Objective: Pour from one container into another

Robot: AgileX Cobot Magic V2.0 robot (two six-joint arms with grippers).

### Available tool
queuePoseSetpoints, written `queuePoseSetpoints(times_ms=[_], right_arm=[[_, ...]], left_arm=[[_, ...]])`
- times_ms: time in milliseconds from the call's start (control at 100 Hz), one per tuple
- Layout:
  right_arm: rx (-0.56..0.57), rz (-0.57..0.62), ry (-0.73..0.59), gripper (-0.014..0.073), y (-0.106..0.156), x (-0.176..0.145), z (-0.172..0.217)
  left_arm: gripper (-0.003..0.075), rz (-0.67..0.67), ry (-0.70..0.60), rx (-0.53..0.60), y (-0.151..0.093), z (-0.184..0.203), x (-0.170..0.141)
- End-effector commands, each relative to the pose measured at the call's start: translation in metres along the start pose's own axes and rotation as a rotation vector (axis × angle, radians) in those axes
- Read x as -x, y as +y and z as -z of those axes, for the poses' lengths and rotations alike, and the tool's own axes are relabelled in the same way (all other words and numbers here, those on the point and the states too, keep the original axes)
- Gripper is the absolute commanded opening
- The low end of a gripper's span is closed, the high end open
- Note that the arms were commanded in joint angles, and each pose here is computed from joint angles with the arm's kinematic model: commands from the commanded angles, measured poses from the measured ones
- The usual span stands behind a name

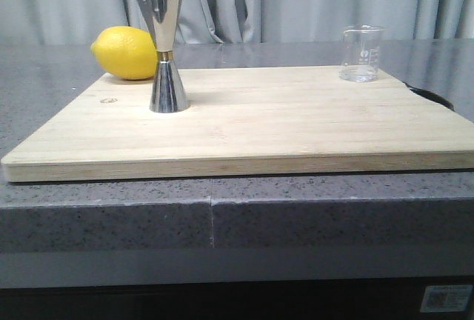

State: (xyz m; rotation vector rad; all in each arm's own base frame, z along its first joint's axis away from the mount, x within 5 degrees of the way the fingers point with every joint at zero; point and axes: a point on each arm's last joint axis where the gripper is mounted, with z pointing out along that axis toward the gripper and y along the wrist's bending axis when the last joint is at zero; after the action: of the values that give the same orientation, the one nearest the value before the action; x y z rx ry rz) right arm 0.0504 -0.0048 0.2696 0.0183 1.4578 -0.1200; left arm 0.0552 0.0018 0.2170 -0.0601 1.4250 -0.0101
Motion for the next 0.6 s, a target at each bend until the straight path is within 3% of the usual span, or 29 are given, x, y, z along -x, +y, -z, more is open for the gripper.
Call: queuePoseSetpoints(times_ms=[0, 200, 590], right_arm=[[0.002, -0.019, -0.116, -0.0066, 0.001, 0.004, 0.003], [0.006, -0.092, -0.126, -0.0066, 0.002, -0.017, 0.008], [0.082, -0.093, -0.108, -0.0066, 0.007, -0.036, 0.005]], left_arm=[[-0.0019, 0.011, -0.062, -0.008, 0.000, 0.002, -0.002], [-0.0019, 0.011, -0.062, -0.008, 0.000, 0.002, -0.002], [-0.0019, 0.011, -0.062, -0.008, 0.000, 0.002, -0.002]])
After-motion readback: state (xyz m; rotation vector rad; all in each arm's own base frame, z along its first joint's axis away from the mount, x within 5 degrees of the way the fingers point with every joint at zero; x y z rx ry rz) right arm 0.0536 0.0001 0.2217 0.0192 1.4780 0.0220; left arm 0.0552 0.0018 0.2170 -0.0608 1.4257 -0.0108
